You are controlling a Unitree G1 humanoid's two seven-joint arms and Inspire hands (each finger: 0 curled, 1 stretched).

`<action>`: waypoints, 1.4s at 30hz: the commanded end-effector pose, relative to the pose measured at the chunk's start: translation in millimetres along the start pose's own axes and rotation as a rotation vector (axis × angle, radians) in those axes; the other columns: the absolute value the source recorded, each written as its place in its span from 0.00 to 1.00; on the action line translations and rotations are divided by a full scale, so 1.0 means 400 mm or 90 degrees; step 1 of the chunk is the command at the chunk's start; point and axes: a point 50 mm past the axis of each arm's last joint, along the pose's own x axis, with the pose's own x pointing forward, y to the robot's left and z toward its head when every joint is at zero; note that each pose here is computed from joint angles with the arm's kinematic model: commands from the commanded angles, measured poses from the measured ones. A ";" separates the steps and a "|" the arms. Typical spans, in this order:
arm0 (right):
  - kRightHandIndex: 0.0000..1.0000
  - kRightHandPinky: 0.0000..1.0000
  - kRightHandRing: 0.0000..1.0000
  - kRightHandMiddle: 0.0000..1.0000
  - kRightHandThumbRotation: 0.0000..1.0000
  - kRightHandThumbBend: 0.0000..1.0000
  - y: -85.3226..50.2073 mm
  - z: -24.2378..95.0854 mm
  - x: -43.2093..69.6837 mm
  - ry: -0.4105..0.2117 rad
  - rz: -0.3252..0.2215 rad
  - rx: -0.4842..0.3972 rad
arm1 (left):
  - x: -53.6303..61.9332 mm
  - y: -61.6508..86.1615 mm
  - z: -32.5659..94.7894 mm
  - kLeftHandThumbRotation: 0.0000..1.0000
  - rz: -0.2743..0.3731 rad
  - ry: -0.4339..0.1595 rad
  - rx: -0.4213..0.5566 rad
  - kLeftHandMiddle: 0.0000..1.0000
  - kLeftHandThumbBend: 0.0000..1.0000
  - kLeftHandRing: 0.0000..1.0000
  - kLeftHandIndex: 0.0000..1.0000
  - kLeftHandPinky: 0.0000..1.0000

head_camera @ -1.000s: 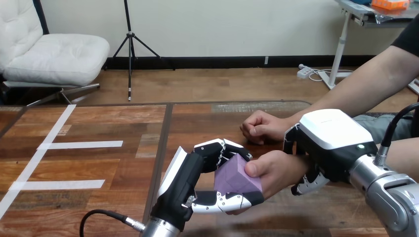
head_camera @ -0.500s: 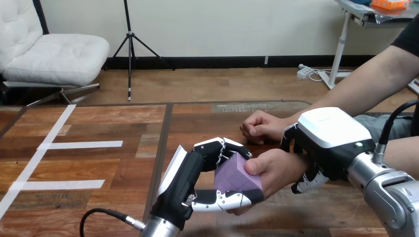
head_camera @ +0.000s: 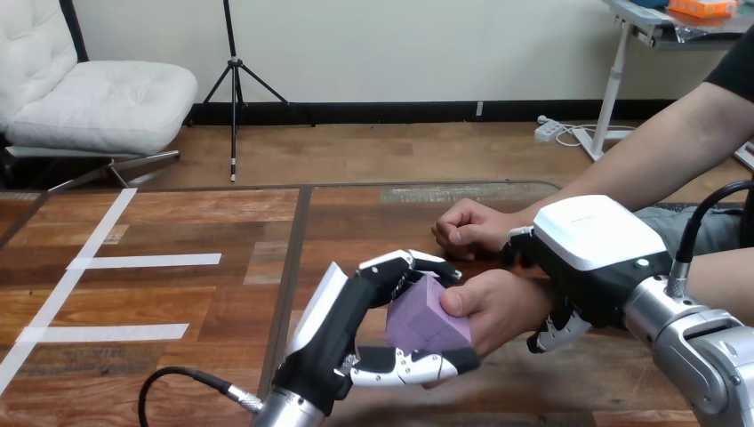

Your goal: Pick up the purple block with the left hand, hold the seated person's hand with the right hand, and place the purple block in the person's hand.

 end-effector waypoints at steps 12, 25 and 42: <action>0.81 0.72 0.80 0.82 0.00 0.81 -0.043 -0.006 0.011 -0.008 -0.060 -0.017 | 0.036 0.019 0.023 0.49 -0.006 -0.046 0.059 0.90 0.89 0.88 0.89 0.82; 0.82 0.72 0.81 0.83 0.00 0.82 -0.042 -0.007 0.010 -0.017 -0.073 -0.018 | 0.033 0.021 0.021 0.56 -0.006 -0.037 0.061 0.96 0.93 0.93 0.95 0.87; 0.83 0.72 0.81 0.84 0.00 0.83 -0.041 -0.005 0.000 -0.031 -0.085 -0.011 | 0.026 0.020 0.021 0.60 -0.008 -0.037 0.051 1.00 0.96 0.98 1.00 0.94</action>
